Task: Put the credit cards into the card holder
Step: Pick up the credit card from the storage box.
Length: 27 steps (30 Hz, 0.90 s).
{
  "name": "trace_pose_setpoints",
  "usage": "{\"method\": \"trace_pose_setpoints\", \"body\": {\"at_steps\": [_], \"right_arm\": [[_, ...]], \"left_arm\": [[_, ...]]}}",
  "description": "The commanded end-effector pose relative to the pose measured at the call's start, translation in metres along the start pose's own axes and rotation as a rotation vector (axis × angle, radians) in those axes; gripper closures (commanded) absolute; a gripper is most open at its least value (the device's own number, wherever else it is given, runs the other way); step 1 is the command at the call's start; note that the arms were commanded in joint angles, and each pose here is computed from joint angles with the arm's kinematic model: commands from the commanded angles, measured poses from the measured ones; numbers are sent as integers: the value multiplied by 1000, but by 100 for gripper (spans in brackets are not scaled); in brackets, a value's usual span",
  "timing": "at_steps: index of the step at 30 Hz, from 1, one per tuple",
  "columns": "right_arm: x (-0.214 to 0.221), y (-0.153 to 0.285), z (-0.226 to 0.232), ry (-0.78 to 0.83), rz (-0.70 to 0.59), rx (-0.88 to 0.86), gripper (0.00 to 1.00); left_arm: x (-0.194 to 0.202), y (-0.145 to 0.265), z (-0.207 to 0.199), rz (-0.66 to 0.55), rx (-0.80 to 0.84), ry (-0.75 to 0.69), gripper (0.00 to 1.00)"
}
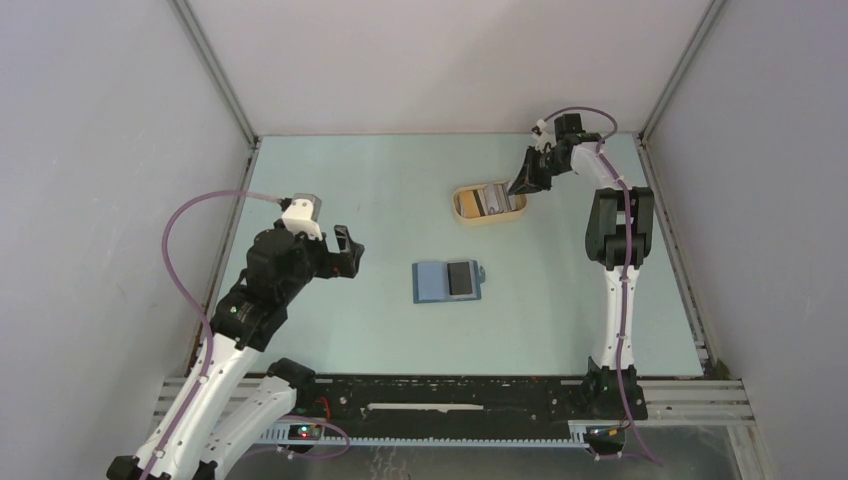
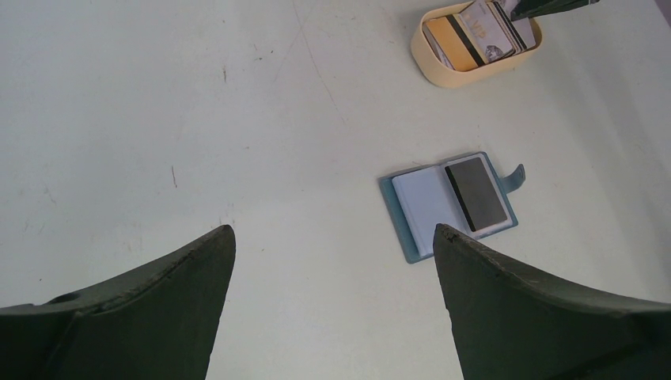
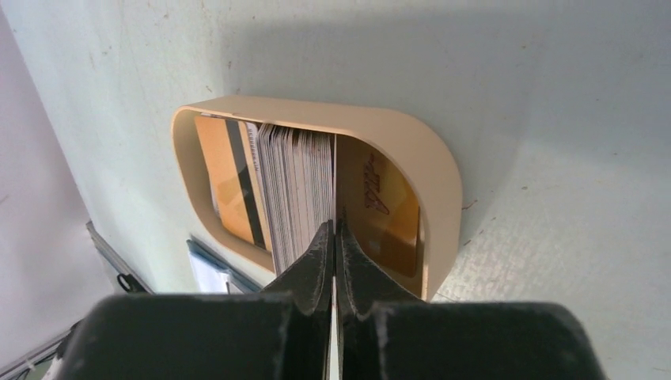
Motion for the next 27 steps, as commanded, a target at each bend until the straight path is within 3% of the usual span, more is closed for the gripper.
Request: {"method": "trace_pose_setpoints", "body": {"at_steps": [1, 18, 22, 27], "right_arm": [[-14, 20, 8, 85, -69, 33, 97], [-28, 67, 30, 360, -196, 156, 100], [-11, 99, 58, 524, -180, 81, 100], [40, 159, 112, 698, -208, -72, 100]], "left_arm": [[2, -3, 1, -2, 7, -10, 0], [-1, -1, -8, -19, 66, 15, 0], [-7, 3, -14, -60, 106, 65, 0], [-4, 1, -49, -86, 308, 192, 0]]}}
Point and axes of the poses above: each gripper's point midway between its finger pads, its own y axis back along the fingers, its own z axis along the line the jaws close on, x = y × z, the point moved 1 cm from there along y, back along the fingers, and after that the axes turned 4 degrees about -y, right-handed, at the moved point
